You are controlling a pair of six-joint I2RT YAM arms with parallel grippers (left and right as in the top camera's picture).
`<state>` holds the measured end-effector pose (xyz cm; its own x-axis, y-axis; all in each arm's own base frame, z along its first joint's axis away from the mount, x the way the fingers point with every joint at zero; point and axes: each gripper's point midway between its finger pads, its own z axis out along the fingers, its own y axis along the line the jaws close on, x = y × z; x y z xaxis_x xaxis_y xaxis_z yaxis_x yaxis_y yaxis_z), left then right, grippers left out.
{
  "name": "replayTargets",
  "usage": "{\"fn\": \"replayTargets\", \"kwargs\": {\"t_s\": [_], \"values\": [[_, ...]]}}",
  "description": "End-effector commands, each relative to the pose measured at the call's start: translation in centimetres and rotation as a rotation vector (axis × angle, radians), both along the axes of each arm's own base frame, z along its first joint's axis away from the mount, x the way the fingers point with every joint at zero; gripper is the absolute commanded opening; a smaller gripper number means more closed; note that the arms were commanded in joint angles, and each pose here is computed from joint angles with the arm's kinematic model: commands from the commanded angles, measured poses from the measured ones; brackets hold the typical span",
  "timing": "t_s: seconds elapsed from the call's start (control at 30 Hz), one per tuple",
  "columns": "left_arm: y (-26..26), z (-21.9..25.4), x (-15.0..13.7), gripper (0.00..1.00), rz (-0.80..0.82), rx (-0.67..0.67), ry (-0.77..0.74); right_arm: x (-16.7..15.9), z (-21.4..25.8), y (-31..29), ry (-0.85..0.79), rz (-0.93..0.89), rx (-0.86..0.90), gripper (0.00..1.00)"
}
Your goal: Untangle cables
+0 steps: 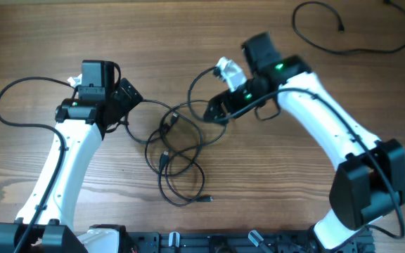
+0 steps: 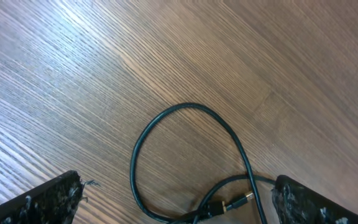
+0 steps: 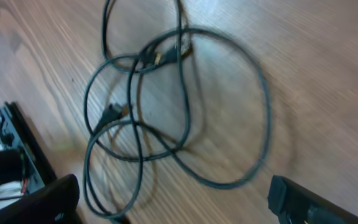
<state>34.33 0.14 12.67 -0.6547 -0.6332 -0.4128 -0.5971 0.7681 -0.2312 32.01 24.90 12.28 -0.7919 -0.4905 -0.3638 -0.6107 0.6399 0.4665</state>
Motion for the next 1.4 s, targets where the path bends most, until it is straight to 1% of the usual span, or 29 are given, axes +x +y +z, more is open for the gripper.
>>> {"fn": "replayTargets", "kwargs": {"t_s": [0.0, 0.1, 0.23, 0.33, 0.43, 0.5, 0.63, 0.7, 0.77, 0.83, 0.97, 1.0, 1.03, 1.07, 1.13, 1.27, 1.37], "values": [[0.4, 0.4, -0.3, 1.00, 0.027, -0.016, -0.009, -2.7, -1.0, 2.3, 0.052, 0.034, 0.051, 1.00], [0.4, 0.4, -0.3, 1.00, 0.027, -0.016, -0.008, -3.7, -2.5, 4.1, 0.056, 0.031, 0.072, 1.00], [0.4, 0.4, -0.3, 1.00, 0.027, -0.016, -0.008, -4.4, -3.5, 6.1, 0.016, 0.081, 0.099, 1.00], [0.4, 0.4, -0.3, 1.00, 0.027, -0.016, -0.008, -4.1, -3.7, 7.4, -0.028, 0.104, 0.122, 1.00], [0.4, 0.4, -0.3, 1.00, 0.026, -0.016, -0.008, -3.5, -4.7, 7.6, -0.035, 0.096, 0.112, 1.00], [0.4, 0.4, -0.3, 1.00, 0.026, -0.016, -0.008, -3.0, -6.0, 7.4, -0.023, 0.062, 0.082, 1.00], [0.4, 0.4, -0.3, 1.00, 0.027, -0.016, -0.008, -2.8, -8.4, 7.5, 0.004, 0.055, 0.059, 1.00], [0.4, 0.4, -0.3, 1.00, 0.027, -0.016, -0.009, -3.0, -9.5, 7.4, 0.037, 0.041, 0.043, 0.98], [0.4, 0.4, -0.3, 1.00, 0.027, -0.016, -0.009, -3.2, -10.1, 7.4, 0.056, 0.044, 0.040, 0.95], [0.4, 0.4, -0.3, 1.00, 0.026, -0.016, -0.009, -3.3, -10.6, 7.3, 0.068, 0.045, 0.034, 0.89], [0.4, 0.4, -0.3, 1.00, 0.026, -0.016, -0.008, -3.4, -10.7, 7.4, 0.070, 0.045, 0.033, 0.71], [0.4, 0.4, -0.3, 1.00, 0.026, -0.016, -0.008, -3.4, -10.7, 7.4, 0.070, 0.045, 0.033, 0.60], [0.4, 0.4, -0.3, 1.00, 0.026, -0.016, -0.008, -3.4, -10.7, 7.4, 0.070, 0.045, 0.033, 0.53], [0.4, 0.4, -0.3, 1.00, 0.026, -0.016, -0.008, -3.4, -10.7, 7.4, 0.074, 0.040, 0.033, 0.35], [0.4, 0.4, -0.3, 1.00, 0.026, -0.016, -0.008, -3.4, -10.7, 7.3, 0.097, 0.011, 0.030, 0.04], [0.4, 0.3, -0.4, 1.00, 0.026, -0.016, -0.004, -3.3, -10.6, 7.2, 0.120, -0.021, 0.029, 0.04], [0.4, 0.3, -0.4, 1.00, 0.027, -0.016, -0.004, -3.0, -8.5, 7.0, 0.147, -0.028, 0.066, 0.04]]}}
